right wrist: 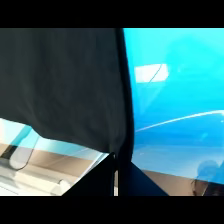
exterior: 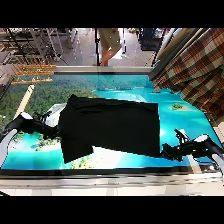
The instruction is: Fold the clothes and pants, and hang the long-sleeved shirts on hangers.
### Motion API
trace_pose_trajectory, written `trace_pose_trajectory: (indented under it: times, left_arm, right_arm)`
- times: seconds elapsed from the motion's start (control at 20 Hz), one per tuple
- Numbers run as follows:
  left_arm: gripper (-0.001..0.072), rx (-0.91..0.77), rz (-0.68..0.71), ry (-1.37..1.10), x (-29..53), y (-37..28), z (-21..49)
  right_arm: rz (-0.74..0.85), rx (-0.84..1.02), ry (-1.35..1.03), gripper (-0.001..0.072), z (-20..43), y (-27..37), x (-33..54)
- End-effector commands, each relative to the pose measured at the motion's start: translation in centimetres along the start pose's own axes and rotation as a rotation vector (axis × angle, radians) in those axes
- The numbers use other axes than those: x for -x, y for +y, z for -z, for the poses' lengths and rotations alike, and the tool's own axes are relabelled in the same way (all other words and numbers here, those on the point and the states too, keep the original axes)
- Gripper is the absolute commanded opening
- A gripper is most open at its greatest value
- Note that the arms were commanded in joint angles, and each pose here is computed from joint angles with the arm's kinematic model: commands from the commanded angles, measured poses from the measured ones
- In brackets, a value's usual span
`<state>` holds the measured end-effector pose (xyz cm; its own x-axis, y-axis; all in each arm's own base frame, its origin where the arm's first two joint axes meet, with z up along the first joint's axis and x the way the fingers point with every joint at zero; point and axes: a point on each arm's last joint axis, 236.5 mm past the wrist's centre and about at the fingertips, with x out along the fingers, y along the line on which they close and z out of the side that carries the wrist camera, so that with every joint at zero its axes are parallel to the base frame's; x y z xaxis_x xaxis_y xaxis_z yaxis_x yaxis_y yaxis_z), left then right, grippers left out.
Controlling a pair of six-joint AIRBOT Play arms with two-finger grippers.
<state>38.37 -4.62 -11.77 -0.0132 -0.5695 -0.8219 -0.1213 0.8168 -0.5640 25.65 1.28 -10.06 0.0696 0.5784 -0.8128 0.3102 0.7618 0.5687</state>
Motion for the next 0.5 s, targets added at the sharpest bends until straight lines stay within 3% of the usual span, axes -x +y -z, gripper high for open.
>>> trace_pose_trajectory:
  times: [0.0, 0.2, 0.35, 0.45]
  left_arm:
    - [0.0005, -0.024, 0.068, -0.003, 2.3, -1.6, 0.7]
    - [0.0004, -0.194, 0.500, -0.292, 15.0, -13.6, -1.1]
    - [0.0005, -0.432, 0.915, -0.687, 34.0, -25.2, 1.8]
    - [0.0006, -0.620, 1.242, -0.946, 47.3, -31.0, 9.0]
  right_arm:
    - [-0.036, 0.061, -0.058, 0.0013, -0.7, 1.9, 1.0]
    - [-0.095, 0.344, -0.272, 0.0012, -1.9, 10.3, 10.0]
    - [0.053, 0.600, -0.718, 0.0012, -1.6, 18.4, 24.2]
    - [0.235, 0.710, -1.085, 0.0012, 2.2, 23.1, 35.3]
